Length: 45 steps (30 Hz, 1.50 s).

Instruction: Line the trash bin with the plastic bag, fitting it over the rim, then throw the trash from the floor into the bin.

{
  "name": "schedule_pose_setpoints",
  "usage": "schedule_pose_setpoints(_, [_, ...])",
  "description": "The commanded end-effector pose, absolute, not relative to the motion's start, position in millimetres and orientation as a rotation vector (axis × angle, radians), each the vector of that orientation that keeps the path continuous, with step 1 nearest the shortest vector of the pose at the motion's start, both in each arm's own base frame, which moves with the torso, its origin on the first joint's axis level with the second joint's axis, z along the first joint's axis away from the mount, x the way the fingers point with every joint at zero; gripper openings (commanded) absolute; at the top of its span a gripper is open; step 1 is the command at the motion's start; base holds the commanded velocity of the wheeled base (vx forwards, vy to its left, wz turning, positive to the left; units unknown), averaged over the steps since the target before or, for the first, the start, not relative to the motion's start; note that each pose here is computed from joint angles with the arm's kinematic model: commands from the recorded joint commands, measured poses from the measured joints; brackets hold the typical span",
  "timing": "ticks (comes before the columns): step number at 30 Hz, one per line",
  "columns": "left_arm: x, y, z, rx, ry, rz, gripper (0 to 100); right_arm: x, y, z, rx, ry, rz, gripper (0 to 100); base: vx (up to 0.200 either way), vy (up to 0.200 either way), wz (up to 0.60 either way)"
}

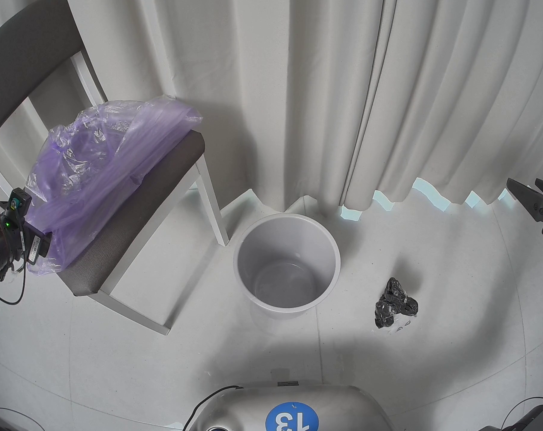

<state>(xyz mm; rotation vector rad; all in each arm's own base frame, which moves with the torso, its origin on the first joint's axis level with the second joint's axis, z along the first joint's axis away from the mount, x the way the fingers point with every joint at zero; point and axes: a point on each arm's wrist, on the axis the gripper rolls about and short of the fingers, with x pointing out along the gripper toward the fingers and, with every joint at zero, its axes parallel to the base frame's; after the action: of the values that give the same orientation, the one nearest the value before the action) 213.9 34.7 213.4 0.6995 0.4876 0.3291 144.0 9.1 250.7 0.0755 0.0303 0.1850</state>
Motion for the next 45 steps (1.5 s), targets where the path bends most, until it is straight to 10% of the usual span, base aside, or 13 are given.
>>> schedule_pose_setpoints(1, [213,35,217,0.703,0.477,0.335,100,143,9,251,0.075,0.028,0.186,100,0.000,0.000,0.00])
schedule_pose_setpoints(45, [208,35,253,0.749,0.294,0.407,100,140,10,252,0.072,0.016,0.193,100,0.000,0.000,0.00])
